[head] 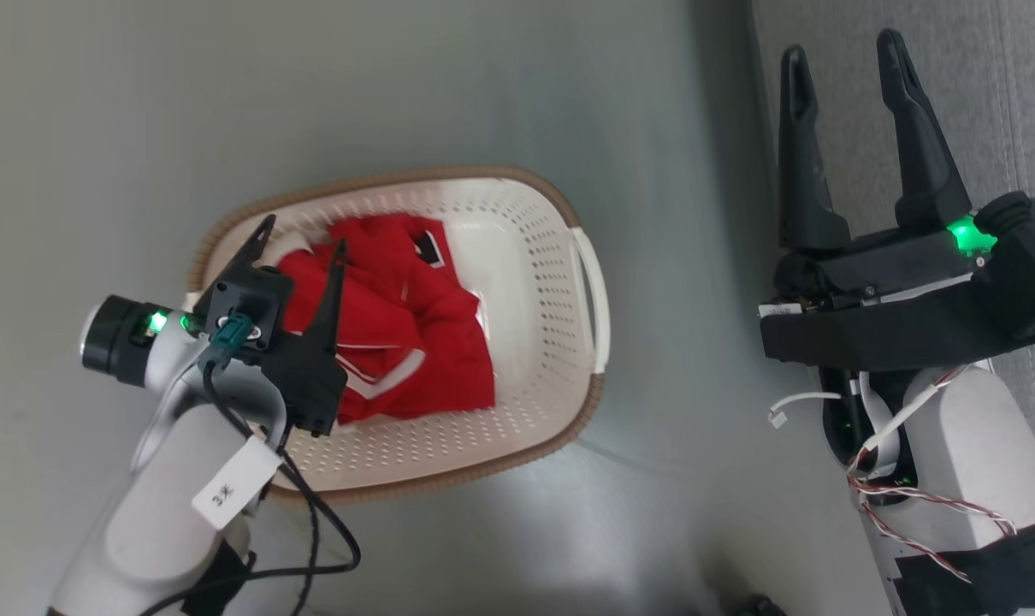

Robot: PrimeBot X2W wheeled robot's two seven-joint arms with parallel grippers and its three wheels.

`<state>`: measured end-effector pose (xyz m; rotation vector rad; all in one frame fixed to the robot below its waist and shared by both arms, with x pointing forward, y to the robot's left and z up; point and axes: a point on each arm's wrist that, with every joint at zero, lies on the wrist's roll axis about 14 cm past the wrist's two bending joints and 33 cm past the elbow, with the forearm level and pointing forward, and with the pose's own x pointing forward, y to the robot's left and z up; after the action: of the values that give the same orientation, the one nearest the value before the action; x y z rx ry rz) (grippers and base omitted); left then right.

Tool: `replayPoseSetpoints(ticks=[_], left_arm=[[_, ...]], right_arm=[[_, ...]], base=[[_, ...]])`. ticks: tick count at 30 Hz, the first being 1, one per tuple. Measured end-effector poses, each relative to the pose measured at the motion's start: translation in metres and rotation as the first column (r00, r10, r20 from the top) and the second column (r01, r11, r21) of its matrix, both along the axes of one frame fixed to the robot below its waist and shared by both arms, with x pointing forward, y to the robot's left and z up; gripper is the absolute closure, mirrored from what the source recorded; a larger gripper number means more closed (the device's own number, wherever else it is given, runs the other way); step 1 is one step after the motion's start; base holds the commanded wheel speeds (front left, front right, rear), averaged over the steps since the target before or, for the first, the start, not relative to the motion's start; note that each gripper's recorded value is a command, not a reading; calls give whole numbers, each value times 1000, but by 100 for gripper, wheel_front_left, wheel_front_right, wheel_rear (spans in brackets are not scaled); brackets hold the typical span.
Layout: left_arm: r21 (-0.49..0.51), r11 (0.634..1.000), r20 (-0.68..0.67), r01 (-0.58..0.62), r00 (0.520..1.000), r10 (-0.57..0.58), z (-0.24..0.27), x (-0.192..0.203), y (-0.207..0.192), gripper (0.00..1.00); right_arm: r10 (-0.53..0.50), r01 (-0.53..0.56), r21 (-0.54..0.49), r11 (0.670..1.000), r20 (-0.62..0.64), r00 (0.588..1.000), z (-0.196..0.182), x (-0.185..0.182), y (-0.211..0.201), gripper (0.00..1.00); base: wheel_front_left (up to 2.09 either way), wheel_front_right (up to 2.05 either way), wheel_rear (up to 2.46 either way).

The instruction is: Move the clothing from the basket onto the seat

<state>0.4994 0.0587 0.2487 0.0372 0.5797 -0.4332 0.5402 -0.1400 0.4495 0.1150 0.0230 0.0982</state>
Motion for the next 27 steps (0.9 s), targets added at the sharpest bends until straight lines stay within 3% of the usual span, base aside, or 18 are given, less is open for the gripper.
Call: replayPoseSetpoints(ticks=[9,16,27], left_arm=[[55,983,-133,176,977,-167,-68,-12,-27,0],[62,947,-254,316,922,-291,-118,-34,-52,0],[99,902,-447,421,829,-337,-161,-71,-47,0]], right_arm=[[-43,41,-35,999,-53,998,-35,2,-17,0],[-71,65,-67,996,-93,993,-61,1,-31,0],[-94,85,-77,993,-126,987,-79,-6,-39,0]], base=[[0,0,0],[0,0,0],[0,0,0]])
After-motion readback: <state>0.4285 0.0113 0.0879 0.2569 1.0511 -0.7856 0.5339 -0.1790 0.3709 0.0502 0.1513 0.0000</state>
